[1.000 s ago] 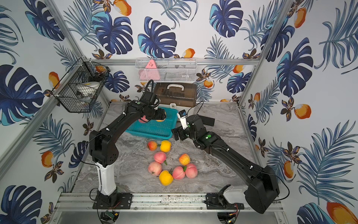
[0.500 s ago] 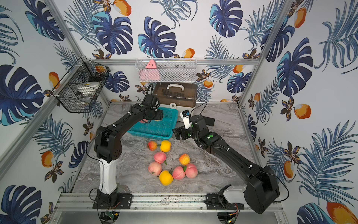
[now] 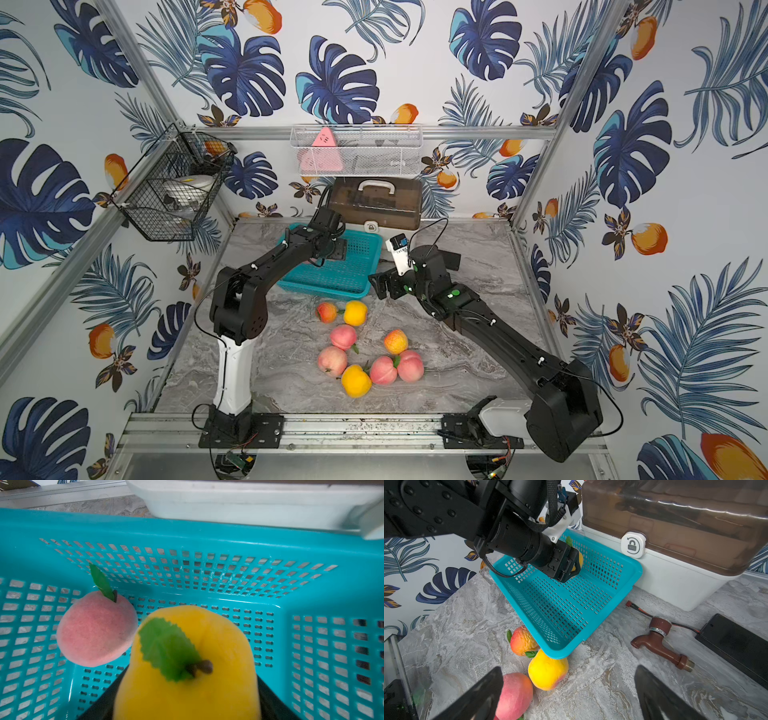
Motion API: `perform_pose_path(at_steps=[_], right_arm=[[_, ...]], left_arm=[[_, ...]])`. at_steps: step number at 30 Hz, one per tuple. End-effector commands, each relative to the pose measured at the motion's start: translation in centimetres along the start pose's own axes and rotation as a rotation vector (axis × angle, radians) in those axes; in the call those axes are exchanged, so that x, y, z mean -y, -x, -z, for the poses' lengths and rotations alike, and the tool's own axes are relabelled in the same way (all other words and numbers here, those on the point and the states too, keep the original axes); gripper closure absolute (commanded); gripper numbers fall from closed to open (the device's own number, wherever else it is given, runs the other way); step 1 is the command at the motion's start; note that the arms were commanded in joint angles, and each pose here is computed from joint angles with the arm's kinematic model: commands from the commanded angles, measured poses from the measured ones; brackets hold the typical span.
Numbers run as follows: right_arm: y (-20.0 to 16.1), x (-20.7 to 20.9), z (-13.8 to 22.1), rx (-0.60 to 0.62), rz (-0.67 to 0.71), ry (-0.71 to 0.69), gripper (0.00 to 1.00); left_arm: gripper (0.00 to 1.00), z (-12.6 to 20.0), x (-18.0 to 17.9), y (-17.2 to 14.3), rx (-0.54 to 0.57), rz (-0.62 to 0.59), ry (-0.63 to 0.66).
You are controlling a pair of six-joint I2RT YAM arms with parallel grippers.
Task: Put the peaches into the basket
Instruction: Place the peach in the basket.
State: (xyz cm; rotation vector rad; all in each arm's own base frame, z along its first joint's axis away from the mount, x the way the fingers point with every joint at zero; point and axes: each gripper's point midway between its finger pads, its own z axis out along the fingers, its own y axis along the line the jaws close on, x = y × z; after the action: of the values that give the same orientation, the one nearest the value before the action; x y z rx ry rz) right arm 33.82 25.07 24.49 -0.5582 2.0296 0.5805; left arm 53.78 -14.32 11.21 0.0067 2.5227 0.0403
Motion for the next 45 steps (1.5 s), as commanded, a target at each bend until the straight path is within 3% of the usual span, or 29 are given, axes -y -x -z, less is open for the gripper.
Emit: perform_pose_path(at_steps=[1, 8, 20, 45], right_arm=[[0.1, -0.4, -0.2, -0.002, 0.006, 0.022, 0.00], [0.0, 0.1, -0.2, -0.010, 0.000, 0.040, 0.00], [-0.5, -2.8, -1.9, -0.048, 0.006, 0.233, 0.00], [-0.6, -2.4, -2.5, -0.056, 0.005, 0.211, 0.00]], left_arm=[[0.34, -0.6, -0.6, 0.1, 0.001, -0.024, 0.040], [0.33, -1.7, -1.0, -0.5, -0.013, -0.034, 0.071], [0.33, -3.1, -1.7, -1.3, -0.054, -0.047, 0.116], [0.27, -4.9, -2.8, -2.5, -0.089, -0.045, 0.143]])
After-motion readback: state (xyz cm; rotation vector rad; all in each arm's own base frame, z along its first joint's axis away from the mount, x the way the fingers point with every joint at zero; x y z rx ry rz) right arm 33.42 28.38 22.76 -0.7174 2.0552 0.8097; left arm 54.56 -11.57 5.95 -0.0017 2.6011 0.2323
